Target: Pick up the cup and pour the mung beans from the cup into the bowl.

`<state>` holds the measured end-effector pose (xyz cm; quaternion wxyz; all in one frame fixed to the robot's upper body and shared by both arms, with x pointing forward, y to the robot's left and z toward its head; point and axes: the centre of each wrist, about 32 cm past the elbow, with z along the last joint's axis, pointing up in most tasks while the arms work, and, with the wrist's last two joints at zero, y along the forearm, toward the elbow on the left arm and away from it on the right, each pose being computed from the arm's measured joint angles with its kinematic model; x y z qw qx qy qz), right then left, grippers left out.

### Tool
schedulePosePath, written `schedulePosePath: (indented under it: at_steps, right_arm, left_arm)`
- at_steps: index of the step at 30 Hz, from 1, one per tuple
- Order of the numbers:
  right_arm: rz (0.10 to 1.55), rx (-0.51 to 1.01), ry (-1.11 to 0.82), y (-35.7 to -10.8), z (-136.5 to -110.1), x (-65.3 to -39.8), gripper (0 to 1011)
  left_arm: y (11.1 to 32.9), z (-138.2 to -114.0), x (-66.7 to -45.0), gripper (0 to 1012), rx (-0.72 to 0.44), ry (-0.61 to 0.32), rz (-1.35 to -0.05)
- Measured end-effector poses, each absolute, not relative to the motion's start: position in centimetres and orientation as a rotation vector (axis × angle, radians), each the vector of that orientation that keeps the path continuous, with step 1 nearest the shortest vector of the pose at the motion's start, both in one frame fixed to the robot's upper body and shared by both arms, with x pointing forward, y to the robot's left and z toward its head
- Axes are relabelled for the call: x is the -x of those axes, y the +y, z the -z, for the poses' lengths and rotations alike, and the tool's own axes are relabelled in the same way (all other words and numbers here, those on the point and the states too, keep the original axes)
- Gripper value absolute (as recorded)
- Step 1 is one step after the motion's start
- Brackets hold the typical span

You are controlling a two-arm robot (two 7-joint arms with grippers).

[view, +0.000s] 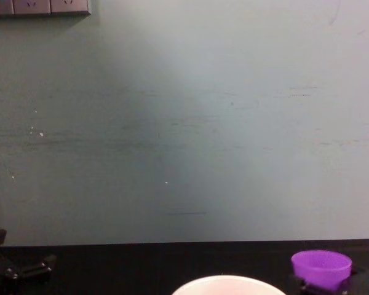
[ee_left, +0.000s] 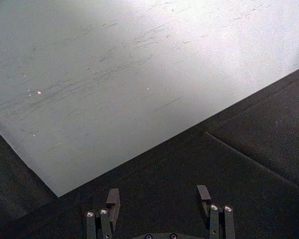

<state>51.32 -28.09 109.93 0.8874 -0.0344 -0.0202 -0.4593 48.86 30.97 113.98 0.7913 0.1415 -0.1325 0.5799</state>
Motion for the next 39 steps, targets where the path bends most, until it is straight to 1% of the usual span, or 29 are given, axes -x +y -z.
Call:
schedulePosePath:
  at_steps: [8,17,18,20,21,26,31,36,39]
  right_arm:
    - [0.983,0.09,-0.09,-29.1,-113.5,-50.5,743]
    - [0.991,0.071,-0.162,-29.7,-119.5,-49.8,743]
    - [0.991,0.071,-0.162,-29.7,-119.5,-49.8,743]
    - [0.99,0.052,-0.179,-29.7,-121.1,-49.6,743]
    - [0.99,0.052,-0.179,-29.7,-121.1,-49.6,743]
    - [0.99,0.022,-0.179,-29.6,-123.4,-49.4,743]
    - [0.996,0.02,-0.17,-29.6,-124.5,-49.5,743]
    - [0.993,0.029,-0.179,-29.9,-125.3,-49.5,743]
    - [0.993,0.028,-0.178,-29.9,-125.3,-49.5,743]
  left_arm:
    - [31.0,-114.0,-48.9,1003,-0.305,-0.285,-1.248]
    - [31.0,-114.0,-48.9,1003,-0.304,-0.285,-1.248]
    - [31.0,-114.0,-48.9,1003,-0.304,-0.285,-1.248]
    - [31.0,-114.0,-48.9,1003,-0.304,-0.285,-1.248]
    - [31.0,-114.0,-48.9,1003,-0.304,-0.285,-1.248]
    - [31.0,-114.0,-48.9,1003,-0.304,-0.285,-1.248]
    - [31.0,-114.0,-48.9,1003,-0.304,-0.285,-1.248]
    - [31.0,-114.0,-48.9,1003,-0.305,-0.285,-1.248]
    - [31.0,-114.0,-48.9,1003,-0.304,-0.285,-1.248]
